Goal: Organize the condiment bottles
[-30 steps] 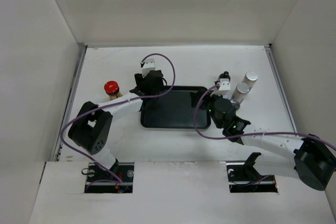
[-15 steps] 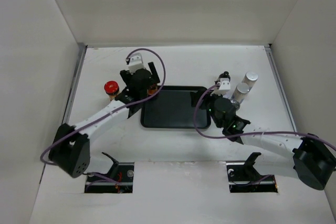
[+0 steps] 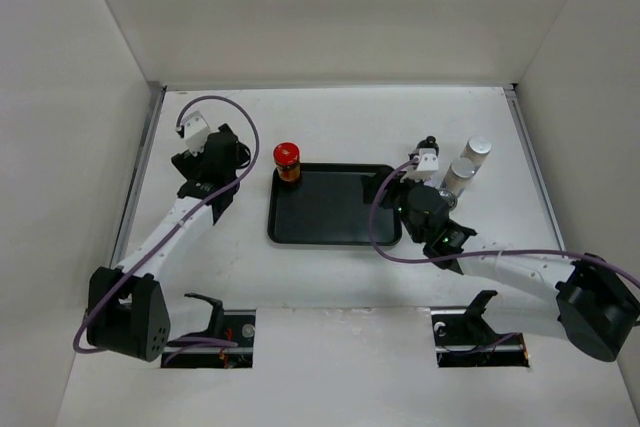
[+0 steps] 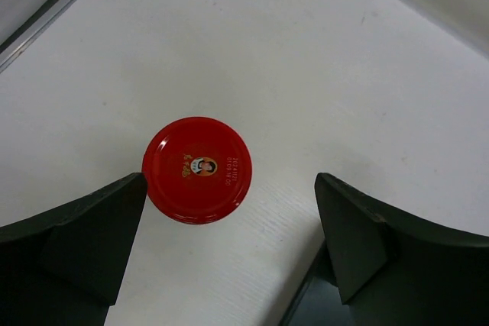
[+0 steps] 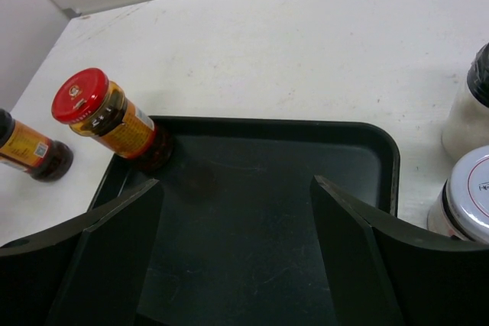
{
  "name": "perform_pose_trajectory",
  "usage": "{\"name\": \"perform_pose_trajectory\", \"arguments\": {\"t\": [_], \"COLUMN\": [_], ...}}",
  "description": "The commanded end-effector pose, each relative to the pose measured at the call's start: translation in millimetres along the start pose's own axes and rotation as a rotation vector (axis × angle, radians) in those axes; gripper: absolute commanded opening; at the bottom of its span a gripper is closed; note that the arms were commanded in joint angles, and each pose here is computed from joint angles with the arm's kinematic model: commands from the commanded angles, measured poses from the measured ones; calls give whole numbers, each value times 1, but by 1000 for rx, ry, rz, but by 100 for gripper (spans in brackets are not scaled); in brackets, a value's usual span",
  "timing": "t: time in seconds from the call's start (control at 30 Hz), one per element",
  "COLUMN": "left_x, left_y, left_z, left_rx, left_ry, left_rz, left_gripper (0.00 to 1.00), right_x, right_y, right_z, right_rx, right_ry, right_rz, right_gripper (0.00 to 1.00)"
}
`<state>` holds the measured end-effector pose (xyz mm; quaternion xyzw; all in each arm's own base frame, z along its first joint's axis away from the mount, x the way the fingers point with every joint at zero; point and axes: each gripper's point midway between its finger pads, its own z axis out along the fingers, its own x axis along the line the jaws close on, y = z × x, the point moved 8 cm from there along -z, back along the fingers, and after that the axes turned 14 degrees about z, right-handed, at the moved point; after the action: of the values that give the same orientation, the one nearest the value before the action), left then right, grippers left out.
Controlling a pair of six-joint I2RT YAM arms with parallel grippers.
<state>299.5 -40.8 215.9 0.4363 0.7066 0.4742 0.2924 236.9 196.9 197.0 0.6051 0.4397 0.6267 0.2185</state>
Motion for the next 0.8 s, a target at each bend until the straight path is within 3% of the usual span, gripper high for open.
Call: {"name": "perform_pose_trajectory", "arguments": {"t": [0.0,0.27,0.57,0.77], "left_x": [4,6,10,18], "left_y": [-11,-25,-29,-9], "left_z": [13,42,39,0], "left_rx": [52,88,57,-22], "left_ry": [18,49,44,8], "left_rz": [-2,-15,-38,-50], "left_gripper": [93,87,44,37], "right_x": [9,9,9,7], "right_y": [8,7,7,8], "right_z": [4,5,5,4], "right_rx": [-34,-28,-28,-34], "right_ry": [43,39,42,38], "right_rz": [42,39,39,41], "right_gripper": [85,86,86,87]}}
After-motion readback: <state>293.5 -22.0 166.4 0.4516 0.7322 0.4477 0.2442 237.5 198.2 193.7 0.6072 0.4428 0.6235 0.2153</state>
